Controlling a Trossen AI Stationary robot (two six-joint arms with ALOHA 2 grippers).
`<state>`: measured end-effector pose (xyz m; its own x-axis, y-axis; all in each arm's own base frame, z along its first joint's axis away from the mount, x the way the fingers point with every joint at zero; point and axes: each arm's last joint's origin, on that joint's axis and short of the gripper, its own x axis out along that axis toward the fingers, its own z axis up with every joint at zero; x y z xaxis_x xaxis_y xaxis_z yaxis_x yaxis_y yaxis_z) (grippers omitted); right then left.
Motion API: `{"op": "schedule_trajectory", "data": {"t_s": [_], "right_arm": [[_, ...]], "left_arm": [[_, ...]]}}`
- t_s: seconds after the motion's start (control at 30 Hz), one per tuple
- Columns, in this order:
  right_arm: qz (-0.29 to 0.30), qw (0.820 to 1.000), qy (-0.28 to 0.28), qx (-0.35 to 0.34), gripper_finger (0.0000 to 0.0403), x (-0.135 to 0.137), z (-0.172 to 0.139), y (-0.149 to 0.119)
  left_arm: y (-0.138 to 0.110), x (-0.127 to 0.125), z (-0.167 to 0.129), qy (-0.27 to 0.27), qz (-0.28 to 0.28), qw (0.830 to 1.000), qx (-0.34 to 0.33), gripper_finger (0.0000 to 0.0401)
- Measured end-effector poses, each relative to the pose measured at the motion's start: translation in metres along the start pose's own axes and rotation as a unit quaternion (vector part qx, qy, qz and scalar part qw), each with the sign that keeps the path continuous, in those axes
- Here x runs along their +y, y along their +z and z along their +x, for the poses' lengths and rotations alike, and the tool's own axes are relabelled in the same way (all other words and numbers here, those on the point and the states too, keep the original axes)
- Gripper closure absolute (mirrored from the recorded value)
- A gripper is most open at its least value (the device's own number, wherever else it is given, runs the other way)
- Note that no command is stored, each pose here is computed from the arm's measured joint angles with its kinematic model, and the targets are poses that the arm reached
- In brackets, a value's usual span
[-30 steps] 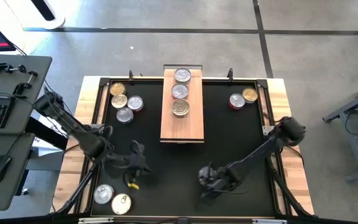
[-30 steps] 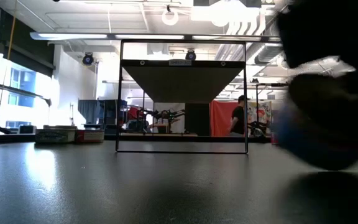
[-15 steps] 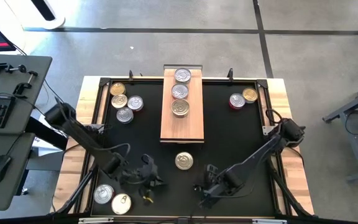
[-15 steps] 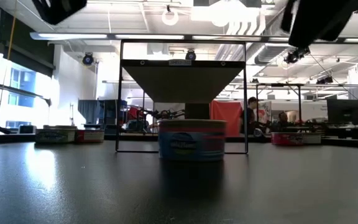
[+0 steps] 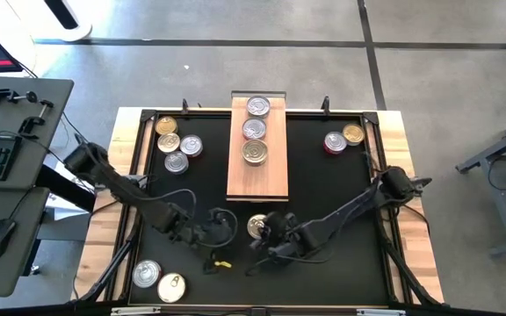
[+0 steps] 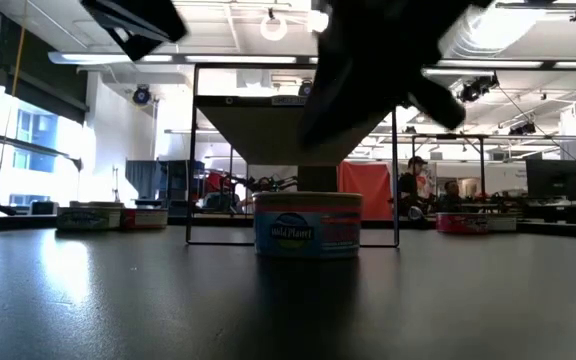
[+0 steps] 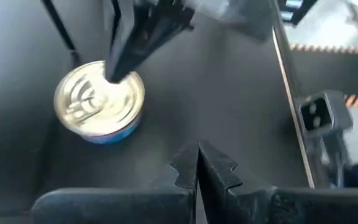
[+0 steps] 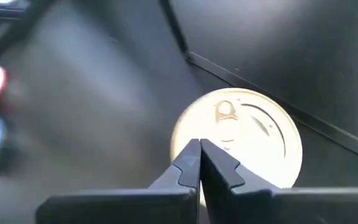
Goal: Stack canned seafood by type on shelf
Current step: Stack the blue pink tuna can on top of the blue pink tuna can on the shelf
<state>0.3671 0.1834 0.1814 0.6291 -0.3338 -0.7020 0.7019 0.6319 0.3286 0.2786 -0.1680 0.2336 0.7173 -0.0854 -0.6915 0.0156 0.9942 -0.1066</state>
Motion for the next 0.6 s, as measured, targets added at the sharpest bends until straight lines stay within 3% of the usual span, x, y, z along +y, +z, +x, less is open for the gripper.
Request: {"op": "schedule_trajectory", "data": {"t_s": [0.3, 0.6], "right_arm": [[0.038, 0.998, -0.034, 0.021, 0.0403, -0.009, 0.032, -0.01], [-0.024, 0.995, 0.042, 0.088, 0.0403, 0.008, 0.01, -0.038]], "left_arm": [[0.003, 0.005, -0.045, 0.046, 0.019, 0.998, -0.032, 0.0401], [-0.005, 0.001, -0.03, 0.056, -0.027, 0.996, -0.058, 0.0401]]}}
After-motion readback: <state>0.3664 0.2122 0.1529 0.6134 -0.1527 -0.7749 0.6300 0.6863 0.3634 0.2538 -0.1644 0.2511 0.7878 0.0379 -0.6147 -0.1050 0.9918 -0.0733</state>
